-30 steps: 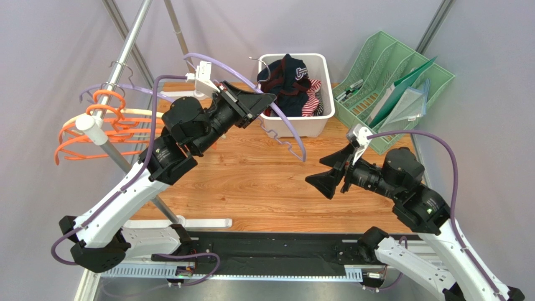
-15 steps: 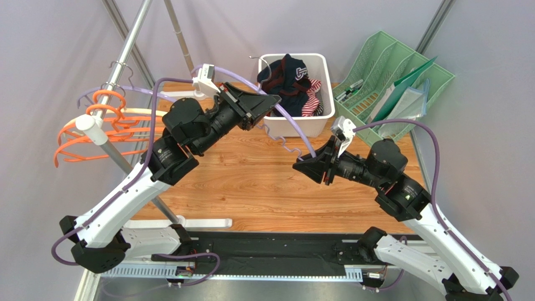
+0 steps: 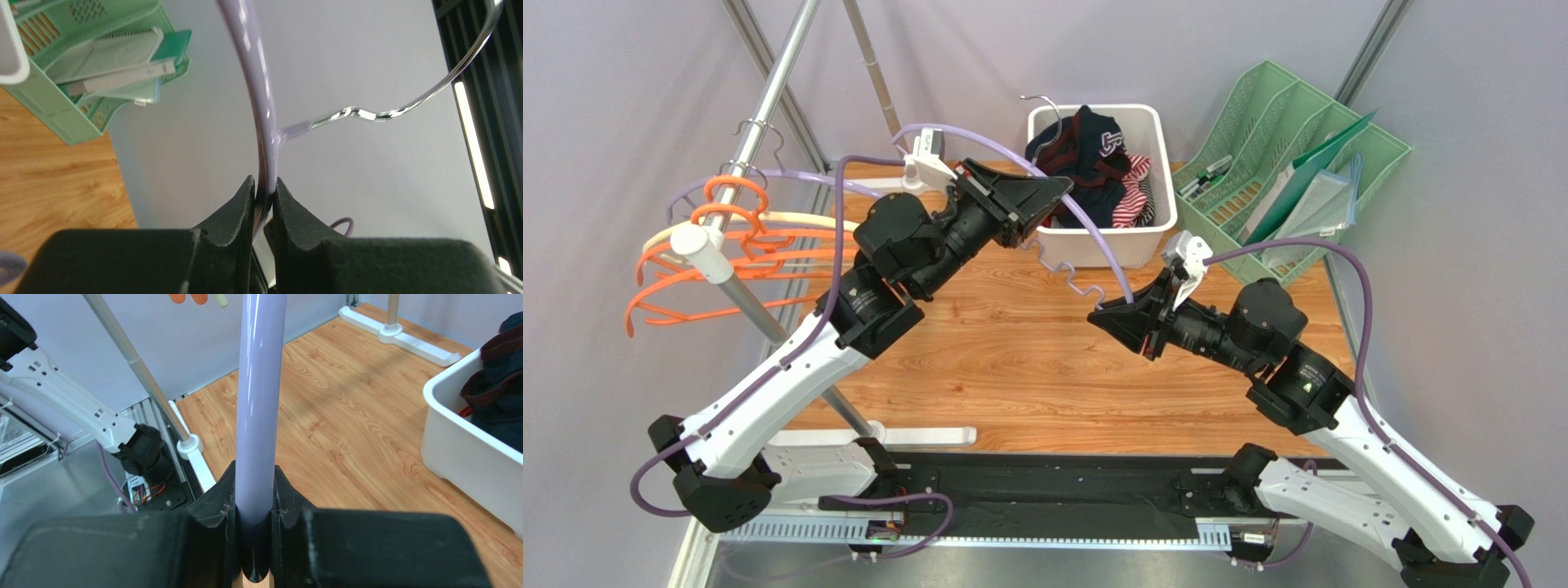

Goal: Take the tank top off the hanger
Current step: Place the hanger at the clothesline.

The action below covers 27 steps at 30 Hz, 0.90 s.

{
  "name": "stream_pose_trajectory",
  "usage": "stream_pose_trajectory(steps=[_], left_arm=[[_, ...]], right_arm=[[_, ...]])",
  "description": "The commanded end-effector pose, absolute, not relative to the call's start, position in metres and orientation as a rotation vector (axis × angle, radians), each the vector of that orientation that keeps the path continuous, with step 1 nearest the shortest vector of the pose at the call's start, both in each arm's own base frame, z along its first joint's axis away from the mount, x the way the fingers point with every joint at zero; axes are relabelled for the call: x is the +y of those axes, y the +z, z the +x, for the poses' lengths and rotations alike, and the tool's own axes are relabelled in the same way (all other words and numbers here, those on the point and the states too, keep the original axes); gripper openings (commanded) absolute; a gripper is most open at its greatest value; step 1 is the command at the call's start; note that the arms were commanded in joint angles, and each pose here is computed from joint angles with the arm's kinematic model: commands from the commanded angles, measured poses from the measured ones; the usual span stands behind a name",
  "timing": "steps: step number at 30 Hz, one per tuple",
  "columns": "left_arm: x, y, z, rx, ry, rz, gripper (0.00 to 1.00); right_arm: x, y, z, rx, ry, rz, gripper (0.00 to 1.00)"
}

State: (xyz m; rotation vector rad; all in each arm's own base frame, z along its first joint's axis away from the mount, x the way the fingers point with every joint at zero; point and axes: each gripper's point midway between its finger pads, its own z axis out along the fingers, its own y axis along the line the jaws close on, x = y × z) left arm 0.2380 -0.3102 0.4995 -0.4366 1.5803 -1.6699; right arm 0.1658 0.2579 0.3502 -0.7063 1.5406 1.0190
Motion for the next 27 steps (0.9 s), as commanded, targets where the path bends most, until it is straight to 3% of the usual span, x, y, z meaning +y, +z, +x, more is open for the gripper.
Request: stream_pose_trajectory(steps=[1,7,9,16,27], left_arm=[[-0.349,0.479,0.199,1.716,-1.78,-0.209,0.21],[-0.358,0.462,0.184,1.737,-1.702,-0.144,0.39],[-0.364,0.457,0.18,1.753,-1.695,-0.117,0.4],[-0.39,0.442,0.171,1.806,-1.701,-0.069,0.38],[-0.378,0.443,0.178,1.761,-1.573,-0.07,0.33]], right_arm=[[0.253,0.391,0.187,1.41,0.946,-0.598,0.0],[0.246,0.394,0.193,1.408,0.911,-0.549,0.0],[0.245,0.396,0.194,1.406,0.904,-0.539,0.0],[0.244,0.399,0.192,1.401,0.913,-0.542,0.0],[0.229,0.398,0.181,1.391,0.899,-0.538,0.0]])
